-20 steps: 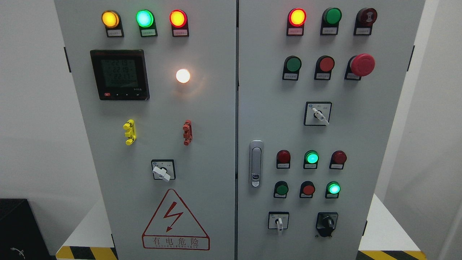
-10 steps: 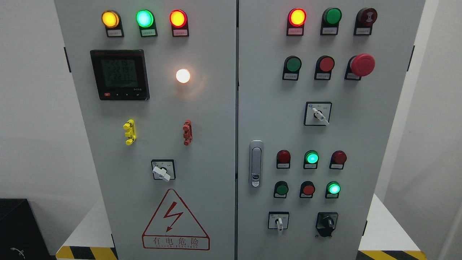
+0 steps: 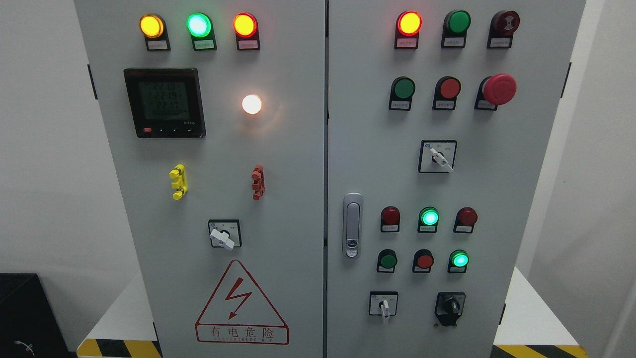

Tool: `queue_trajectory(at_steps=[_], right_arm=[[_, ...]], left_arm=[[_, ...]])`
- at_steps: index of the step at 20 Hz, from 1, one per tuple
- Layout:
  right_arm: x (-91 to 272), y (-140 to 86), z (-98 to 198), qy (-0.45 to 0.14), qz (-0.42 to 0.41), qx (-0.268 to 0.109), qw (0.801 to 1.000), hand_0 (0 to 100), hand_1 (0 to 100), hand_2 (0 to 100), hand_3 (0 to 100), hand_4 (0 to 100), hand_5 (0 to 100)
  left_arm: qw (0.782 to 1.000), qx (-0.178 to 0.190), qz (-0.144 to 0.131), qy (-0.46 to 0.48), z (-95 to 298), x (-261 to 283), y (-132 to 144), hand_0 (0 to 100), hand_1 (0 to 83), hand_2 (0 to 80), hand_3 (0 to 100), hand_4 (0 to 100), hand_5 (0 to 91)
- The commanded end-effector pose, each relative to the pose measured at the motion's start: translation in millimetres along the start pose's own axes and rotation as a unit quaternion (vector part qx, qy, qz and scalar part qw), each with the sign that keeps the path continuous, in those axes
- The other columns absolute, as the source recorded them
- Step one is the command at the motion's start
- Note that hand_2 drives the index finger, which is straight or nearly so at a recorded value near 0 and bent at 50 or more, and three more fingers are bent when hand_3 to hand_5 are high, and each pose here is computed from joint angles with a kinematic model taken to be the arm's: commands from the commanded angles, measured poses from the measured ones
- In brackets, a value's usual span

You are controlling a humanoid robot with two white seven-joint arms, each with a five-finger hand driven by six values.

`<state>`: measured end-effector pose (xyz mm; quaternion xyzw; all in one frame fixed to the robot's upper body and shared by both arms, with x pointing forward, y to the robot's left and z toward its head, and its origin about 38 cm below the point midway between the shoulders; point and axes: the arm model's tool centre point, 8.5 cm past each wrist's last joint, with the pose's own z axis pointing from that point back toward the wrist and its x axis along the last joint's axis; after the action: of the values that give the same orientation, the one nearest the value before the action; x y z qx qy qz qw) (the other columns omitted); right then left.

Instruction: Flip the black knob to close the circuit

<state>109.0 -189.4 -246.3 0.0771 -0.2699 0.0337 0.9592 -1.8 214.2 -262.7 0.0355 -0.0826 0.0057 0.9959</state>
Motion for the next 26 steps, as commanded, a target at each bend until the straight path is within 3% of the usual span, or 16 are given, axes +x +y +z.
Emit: queue_trajectory(at_steps=[1, 5, 8, 12, 20, 26], right_arm=[[69, -12, -8, -0.107, 0.071, -0.028, 0.991, 0, 22, 29, 49, 36, 15], [91, -16, -7, -0.139, 0.116, -0.055, 0.982, 0, 23, 45, 62, 48, 35], [111, -23, -4, -0.17, 0.157, -0.11, 0.967, 2, 26, 60, 73, 55, 49], [136, -18, 1, -0.21, 0.204, -0.121, 0.949, 7, 29, 73, 87, 68, 68], [205, -31, 25, -0.3, 0.25, -0.168, 0.905, 10, 28, 78, 95, 72, 74], [258, -34, 59, -0.359, 0.285, -0.194, 0.867, 10, 27, 80, 97, 75, 79]], left_arm=[[1.0, -0.004, -0.021, 0.008, 2, -7, -1, 12, 55.6, 0.0, 0, 0, 0.0], [1.0, -0.004, -0.021, 0.008, 2, -7, -1, 12, 55.6, 0.0, 0, 0, 0.0], [1.0, -0.004, -0.021, 0.009, 2, -7, -1, 12, 55.6, 0.0, 0, 0, 0.0], [1.0, -0.005, -0.022, 0.008, 2, -7, -1, 12, 55.6, 0.0, 0, 0, 0.0], [1.0, -0.005, -0.022, 0.008, 2, -7, -1, 12, 55.6, 0.0, 0, 0, 0.0], [1.0, -0.005, -0.022, 0.008, 2, -7, -1, 12, 55.6, 0.0, 0, 0, 0.0]])
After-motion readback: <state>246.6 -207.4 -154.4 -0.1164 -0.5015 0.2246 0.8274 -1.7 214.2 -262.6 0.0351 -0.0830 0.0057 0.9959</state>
